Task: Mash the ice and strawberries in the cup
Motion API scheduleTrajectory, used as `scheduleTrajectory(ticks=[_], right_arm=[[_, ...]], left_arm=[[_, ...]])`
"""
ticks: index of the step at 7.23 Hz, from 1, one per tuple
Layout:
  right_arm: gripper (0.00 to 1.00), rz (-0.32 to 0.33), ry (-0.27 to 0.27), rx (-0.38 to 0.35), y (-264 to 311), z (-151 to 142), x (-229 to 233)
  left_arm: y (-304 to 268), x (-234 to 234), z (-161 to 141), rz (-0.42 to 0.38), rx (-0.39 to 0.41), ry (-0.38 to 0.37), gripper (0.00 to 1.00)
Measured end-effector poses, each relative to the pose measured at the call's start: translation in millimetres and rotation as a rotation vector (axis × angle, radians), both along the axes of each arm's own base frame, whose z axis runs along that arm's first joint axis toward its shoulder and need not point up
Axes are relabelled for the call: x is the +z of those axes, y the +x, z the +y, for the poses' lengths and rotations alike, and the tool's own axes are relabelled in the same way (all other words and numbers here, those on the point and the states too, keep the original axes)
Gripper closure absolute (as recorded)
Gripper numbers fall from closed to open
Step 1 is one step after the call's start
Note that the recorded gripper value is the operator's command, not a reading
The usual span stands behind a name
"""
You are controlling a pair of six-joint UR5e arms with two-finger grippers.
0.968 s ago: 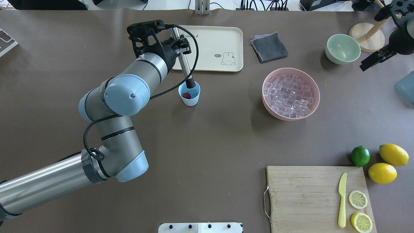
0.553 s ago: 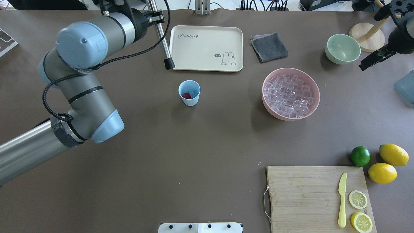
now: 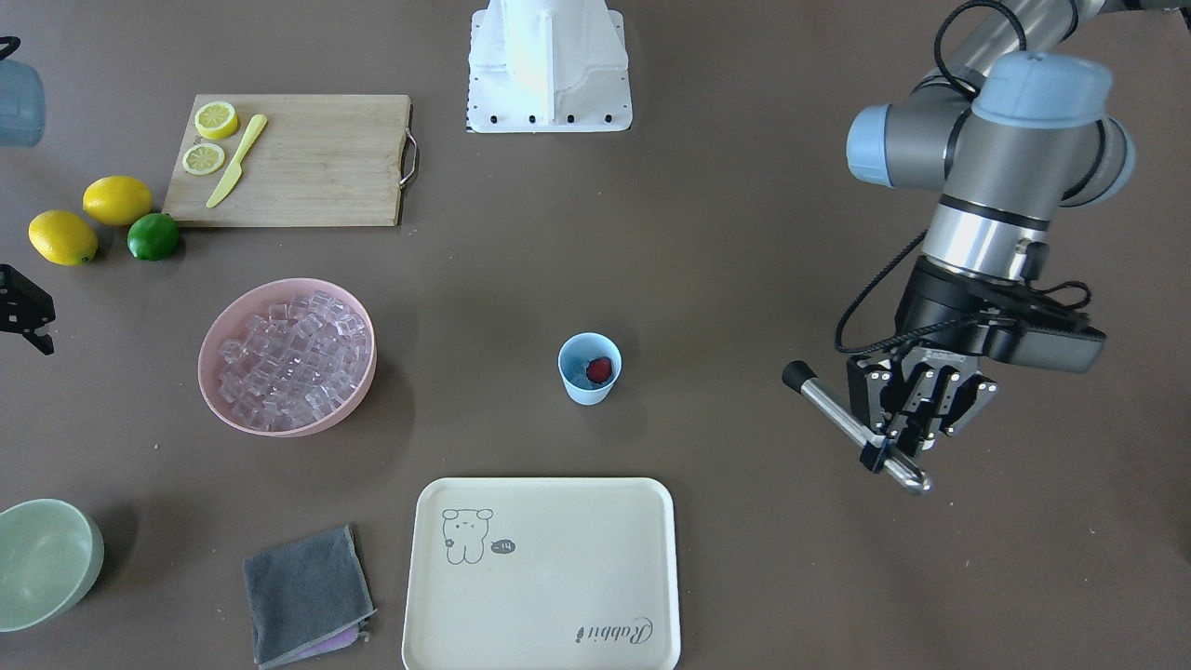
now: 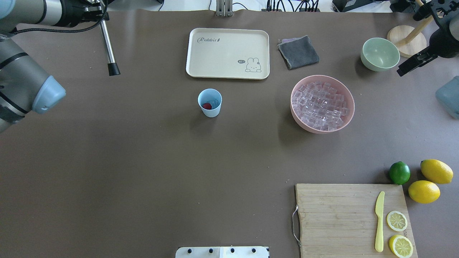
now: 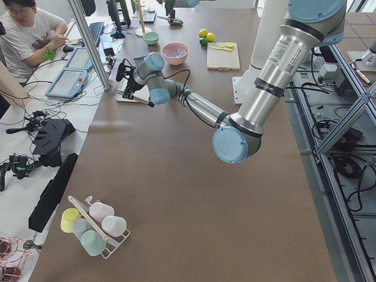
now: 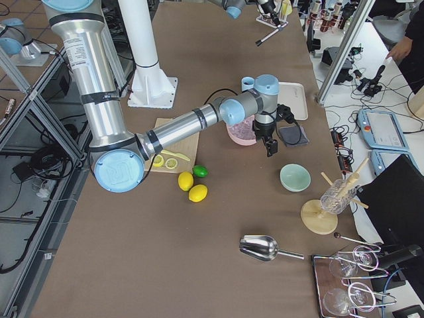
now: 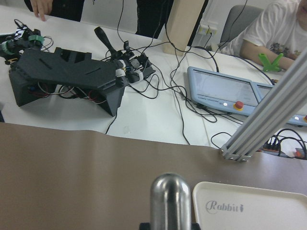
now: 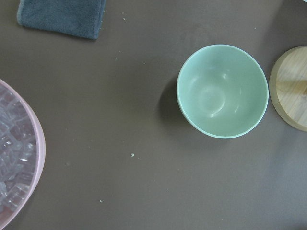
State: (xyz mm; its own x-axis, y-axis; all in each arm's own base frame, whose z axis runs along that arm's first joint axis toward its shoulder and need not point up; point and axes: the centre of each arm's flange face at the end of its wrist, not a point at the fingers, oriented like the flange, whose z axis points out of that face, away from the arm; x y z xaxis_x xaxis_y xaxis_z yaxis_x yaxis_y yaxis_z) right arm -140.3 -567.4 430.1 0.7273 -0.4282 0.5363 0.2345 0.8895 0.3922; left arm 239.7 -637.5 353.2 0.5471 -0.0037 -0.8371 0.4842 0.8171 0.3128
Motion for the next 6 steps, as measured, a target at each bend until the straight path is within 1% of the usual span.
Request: scheduleTrajectory(ticks=[1, 2, 4, 6], right_arm=[[0.03, 0.0, 0.003, 0.003, 1.0, 1.2, -1.4], [0.03, 0.004, 0.0, 0.005, 1.5, 1.4, 0.7], [0.03, 0.008, 0.004, 0.007, 2.0, 0.4, 0.1], [0.03, 0.012, 0.011, 0.012, 3.2, 0.2, -2.5]], left_arm=[[-20.2, 58.6, 0.6, -0.048, 0.064, -0.06, 1.0], [-41.9, 111.5, 3.8, -0.097, 0.123, -0.103, 1.0], [-88.9, 203.3, 22.3, -0.199, 0.236, -0.154, 1.0], [-106.0, 259.3, 41.1, -0.284, 0.337, -0.189, 1.0]])
